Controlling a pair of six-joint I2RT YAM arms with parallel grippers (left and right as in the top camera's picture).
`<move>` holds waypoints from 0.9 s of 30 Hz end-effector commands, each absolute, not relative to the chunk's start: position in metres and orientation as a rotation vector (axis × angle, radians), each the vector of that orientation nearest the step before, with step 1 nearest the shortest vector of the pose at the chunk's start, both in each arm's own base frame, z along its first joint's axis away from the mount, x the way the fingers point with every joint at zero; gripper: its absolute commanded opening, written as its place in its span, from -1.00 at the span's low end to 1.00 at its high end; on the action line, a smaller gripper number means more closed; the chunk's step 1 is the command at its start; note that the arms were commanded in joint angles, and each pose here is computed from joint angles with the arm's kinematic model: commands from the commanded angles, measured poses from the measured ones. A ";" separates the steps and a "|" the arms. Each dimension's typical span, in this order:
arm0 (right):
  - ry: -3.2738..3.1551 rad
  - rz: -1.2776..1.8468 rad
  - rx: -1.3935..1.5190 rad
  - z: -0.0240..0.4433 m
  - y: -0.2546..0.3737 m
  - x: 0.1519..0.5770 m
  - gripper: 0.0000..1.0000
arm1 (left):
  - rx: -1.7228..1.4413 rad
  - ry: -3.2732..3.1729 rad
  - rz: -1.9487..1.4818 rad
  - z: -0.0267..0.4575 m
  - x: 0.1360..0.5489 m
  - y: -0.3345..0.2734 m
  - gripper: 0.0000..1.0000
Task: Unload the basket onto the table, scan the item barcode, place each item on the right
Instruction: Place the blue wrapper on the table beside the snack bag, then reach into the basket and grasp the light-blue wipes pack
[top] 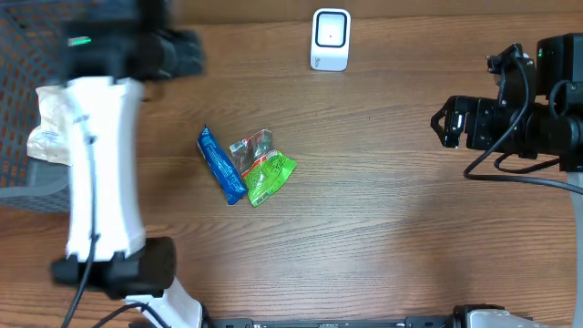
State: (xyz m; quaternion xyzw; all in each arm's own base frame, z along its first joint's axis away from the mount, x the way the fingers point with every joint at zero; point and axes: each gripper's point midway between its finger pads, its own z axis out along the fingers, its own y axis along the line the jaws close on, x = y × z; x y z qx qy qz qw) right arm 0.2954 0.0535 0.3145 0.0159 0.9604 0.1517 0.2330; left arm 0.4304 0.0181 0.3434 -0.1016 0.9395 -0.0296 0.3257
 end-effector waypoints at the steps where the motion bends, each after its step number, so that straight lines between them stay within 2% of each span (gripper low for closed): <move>1: 2.629 0.413 0.040 0.316 0.054 0.297 0.98 | -0.379 2.304 0.098 0.396 0.409 0.092 0.49; 5: 2.629 0.413 0.040 0.316 0.054 0.297 0.98 | -0.593 2.252 0.222 0.399 0.386 0.173 0.53; 11: 2.629 0.415 0.041 0.316 0.054 0.297 0.98 | -0.760 2.295 0.220 0.363 0.376 0.239 0.53; 16: 2.635 0.425 0.039 0.316 0.055 0.295 0.98 | -0.724 2.400 0.145 0.312 0.405 0.255 0.55; 21: 2.651 0.430 0.043 0.314 0.055 0.291 0.98 | -0.734 2.530 0.056 0.241 0.434 0.262 0.57; 27: 2.654 0.431 0.048 0.314 0.055 0.291 0.98 | -0.566 2.665 -0.180 0.161 0.465 0.248 0.55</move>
